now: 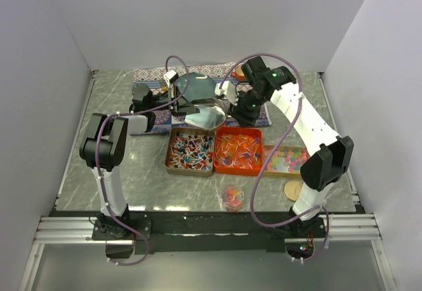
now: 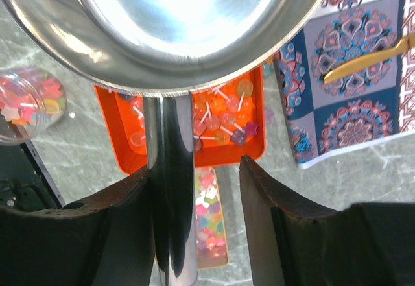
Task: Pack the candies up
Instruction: Adjust the spatula.
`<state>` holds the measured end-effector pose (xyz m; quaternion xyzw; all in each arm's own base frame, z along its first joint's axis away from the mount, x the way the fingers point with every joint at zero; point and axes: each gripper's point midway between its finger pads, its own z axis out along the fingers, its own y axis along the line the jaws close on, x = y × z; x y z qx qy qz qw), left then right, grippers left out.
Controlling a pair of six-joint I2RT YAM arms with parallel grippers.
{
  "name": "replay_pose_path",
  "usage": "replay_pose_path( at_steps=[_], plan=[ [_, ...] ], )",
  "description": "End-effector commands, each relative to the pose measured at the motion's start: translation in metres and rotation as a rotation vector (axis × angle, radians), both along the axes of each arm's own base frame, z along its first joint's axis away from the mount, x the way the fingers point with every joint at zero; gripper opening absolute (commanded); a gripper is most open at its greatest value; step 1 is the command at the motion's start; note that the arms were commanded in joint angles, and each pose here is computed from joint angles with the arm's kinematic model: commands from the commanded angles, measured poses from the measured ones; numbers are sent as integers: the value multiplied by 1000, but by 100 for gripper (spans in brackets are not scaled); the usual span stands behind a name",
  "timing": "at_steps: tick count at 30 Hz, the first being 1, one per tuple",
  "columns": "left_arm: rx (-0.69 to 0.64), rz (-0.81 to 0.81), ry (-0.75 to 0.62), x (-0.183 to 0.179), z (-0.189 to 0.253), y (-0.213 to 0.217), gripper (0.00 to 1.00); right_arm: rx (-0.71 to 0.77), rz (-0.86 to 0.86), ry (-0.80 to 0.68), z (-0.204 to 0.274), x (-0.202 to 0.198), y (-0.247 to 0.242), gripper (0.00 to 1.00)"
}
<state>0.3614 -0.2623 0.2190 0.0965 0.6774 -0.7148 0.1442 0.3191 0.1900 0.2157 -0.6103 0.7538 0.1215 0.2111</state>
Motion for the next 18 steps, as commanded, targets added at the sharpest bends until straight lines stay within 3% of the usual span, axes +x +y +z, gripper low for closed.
replay_pose_path(
  at_steps=[1,7,10,11,14,18],
  plan=[
    [-1,-39,-54,-5,4,-2,1,106,17,-133,38,8,19,53],
    [1,-39,-26,-3,-3,-2,1,112,28,-167,45,7,24,47],
    [0,-38,-6,1,-5,-3,1,104,38,-168,43,6,23,33],
    [4,-36,2,3,-7,-3,1,104,41,-176,45,5,23,21],
    [38,-35,56,10,-20,-4,2,120,54,-201,52,5,24,0],
    [35,-17,34,19,-15,-2,24,82,84,-193,52,0,17,0]
  ],
)
